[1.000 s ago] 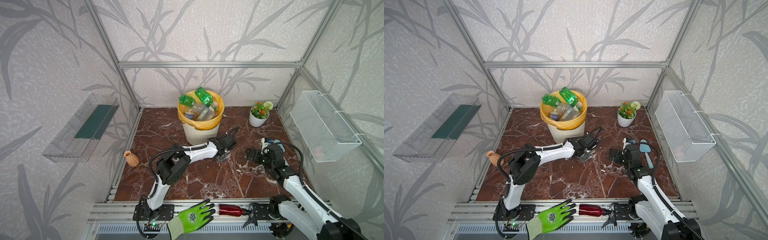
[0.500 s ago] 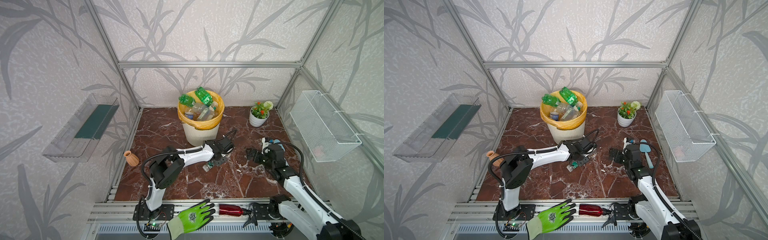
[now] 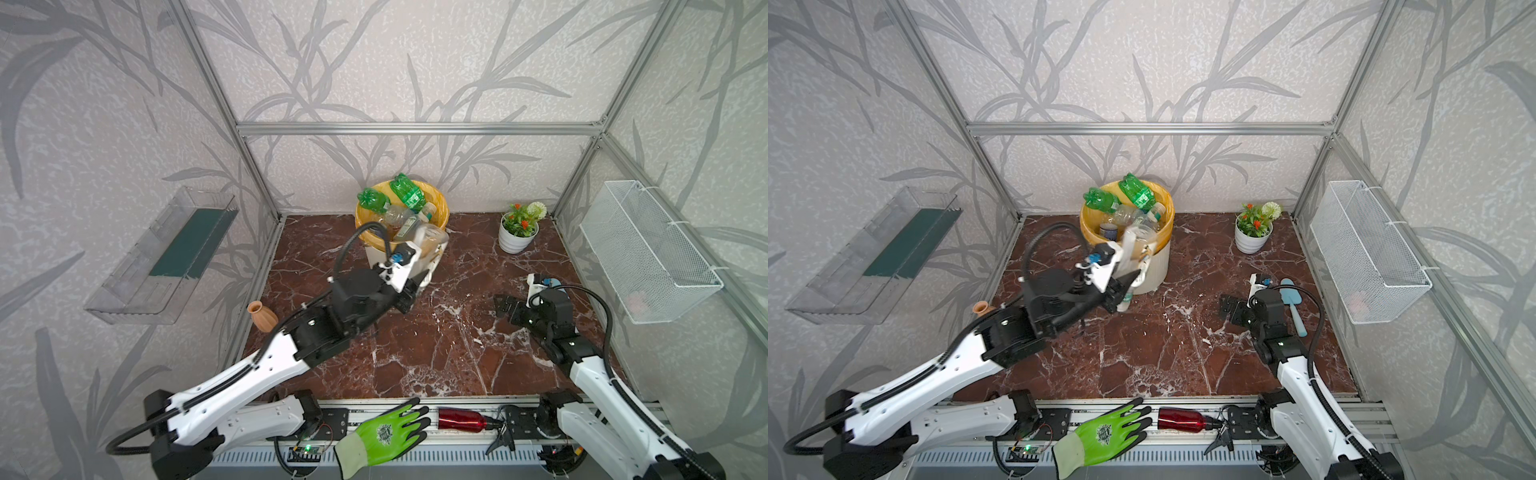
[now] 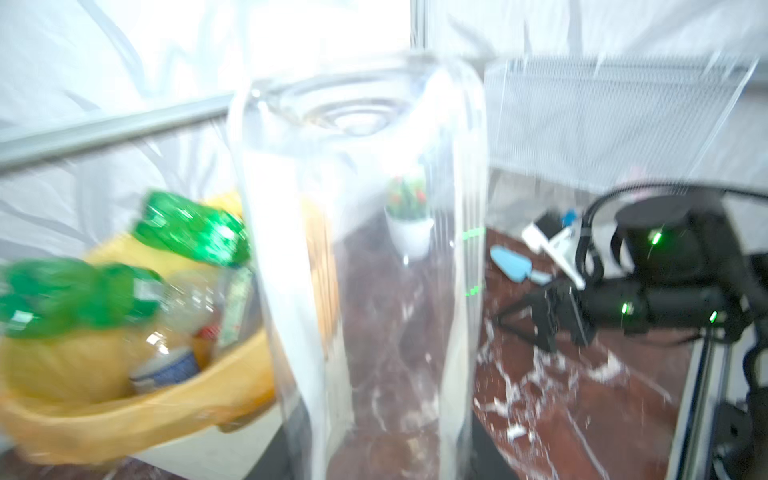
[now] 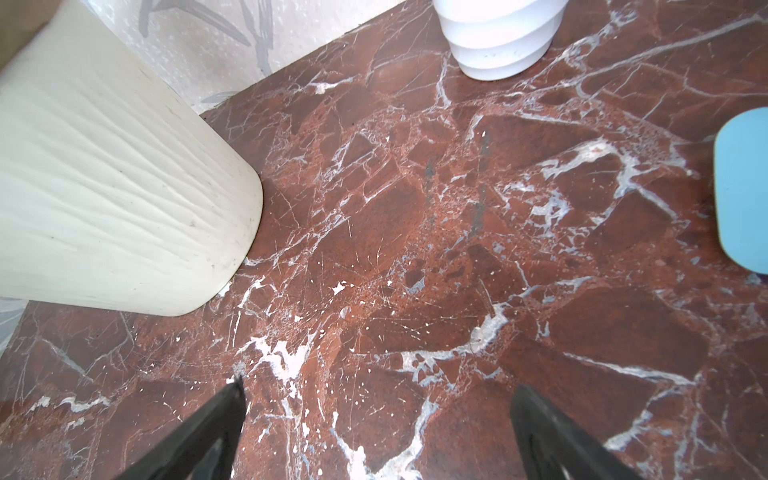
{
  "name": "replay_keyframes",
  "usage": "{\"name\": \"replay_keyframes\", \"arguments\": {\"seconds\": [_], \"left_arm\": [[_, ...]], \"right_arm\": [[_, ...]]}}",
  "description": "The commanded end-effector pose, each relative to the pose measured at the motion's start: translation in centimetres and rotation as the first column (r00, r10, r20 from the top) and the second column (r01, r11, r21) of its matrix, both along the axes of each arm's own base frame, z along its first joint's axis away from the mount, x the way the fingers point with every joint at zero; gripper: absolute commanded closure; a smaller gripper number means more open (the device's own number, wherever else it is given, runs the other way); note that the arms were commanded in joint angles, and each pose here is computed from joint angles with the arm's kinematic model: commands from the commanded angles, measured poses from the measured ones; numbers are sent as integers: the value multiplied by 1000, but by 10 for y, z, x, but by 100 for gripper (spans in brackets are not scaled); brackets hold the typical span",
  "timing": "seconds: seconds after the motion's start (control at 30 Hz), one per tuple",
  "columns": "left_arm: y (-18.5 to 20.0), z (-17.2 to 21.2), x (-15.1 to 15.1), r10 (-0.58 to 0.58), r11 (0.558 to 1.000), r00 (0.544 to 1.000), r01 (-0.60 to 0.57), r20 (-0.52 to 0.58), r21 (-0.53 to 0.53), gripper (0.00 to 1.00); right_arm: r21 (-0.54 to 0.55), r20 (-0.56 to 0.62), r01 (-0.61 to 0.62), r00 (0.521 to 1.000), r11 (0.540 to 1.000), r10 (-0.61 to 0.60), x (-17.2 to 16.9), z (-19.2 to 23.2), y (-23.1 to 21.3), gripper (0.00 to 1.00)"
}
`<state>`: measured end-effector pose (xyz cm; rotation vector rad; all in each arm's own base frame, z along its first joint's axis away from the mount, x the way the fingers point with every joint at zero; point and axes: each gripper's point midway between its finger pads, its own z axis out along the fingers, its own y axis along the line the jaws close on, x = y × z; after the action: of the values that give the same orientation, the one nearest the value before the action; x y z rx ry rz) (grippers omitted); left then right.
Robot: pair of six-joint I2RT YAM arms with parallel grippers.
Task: Throw the plastic bottles in the bin
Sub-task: 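Lift the clear bottle over the bin with the left gripper and release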
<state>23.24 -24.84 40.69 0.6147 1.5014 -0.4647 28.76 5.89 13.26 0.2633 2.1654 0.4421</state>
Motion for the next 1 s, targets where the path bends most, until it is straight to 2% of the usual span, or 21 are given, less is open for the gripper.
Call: {"name": "replay_keyframes", "arguments": {"seconds": [0.0, 0.07, 0.13, 0.23, 0.33, 0.4, 0.47, 0.5, 0.57, 0.67, 0.7, 0.8, 0.87, 0.97], "left_arm": [[42, 64, -19, 93, 988, 961, -56, 261, -144, 60], [62, 95, -39, 116, 976, 913, -32, 392, -214, 60], [71, 110, -48, 134, 973, 873, -25, 469, -231, 59], [65, 119, -39, 153, 977, 852, -54, 500, -207, 57], [45, 117, -10, 145, 984, 863, -72, 484, -165, 55], [37, 112, 22, 143, 985, 889, -86, 435, -149, 54], [33, 97, 69, 197, 978, 923, -164, 331, -125, 48], [32, 91, 85, 214, 976, 930, -195, 299, -94, 42], [22, 67, 115, 231, 971, 945, -238, 230, 3, 15], [26, 50, 138, 305, 946, 939, -319, 160, 65, 1], [30, 50, 142, 335, 936, 932, -346, 137, 69, 1], [45, 61, 131, 367, 925, 928, -371, 66, 75, 1], [48, 71, 115, 330, 941, 941, -334, 73, 53, 1], [54, 83, 93, 288, 958, 951, -285, 111, -41, 1]], "right_arm": [[8, 5, 5, 1000, 1000, -5, -2, 4, -1, 1], [11, 12, 3, 1000, 1000, -4, -1, 7, -1, 1], [13, 17, 4, 1000, 1000, -4, 0, 10, 0, 1], [22, 19, 4, 1000, 1000, -5, 2, 11, 1, 1], [36, 21, -1, 1000, 999, 0, 3, 12, 3, 1], [42, 20, -7, 1000, 999, 6, 3, 12, 4, 1], [41, 21, -13, 1000, 999, 12, 3, 14, 5, 1], [37, 23, -15, 1000, 999, 14, 3, 15, 5, 1], [27, 25, -16, 1000, 1000, 15, 1, 17, 4, 1], [12, 29, -15, 999, 1000, 15, -2, 19, 2, 1], [10, 27, -16, 1000, 1000, 16, -2, 19, 2, 1], [5, 26, -20, 999, 1000, 19, -4, 20, 2, 1], [5, 28, -16, 999, 1000, 16, -6, 20, 1, 1], [1, 32, -9, 999, 1000, 9, -5, 20, 0, 1]]}}
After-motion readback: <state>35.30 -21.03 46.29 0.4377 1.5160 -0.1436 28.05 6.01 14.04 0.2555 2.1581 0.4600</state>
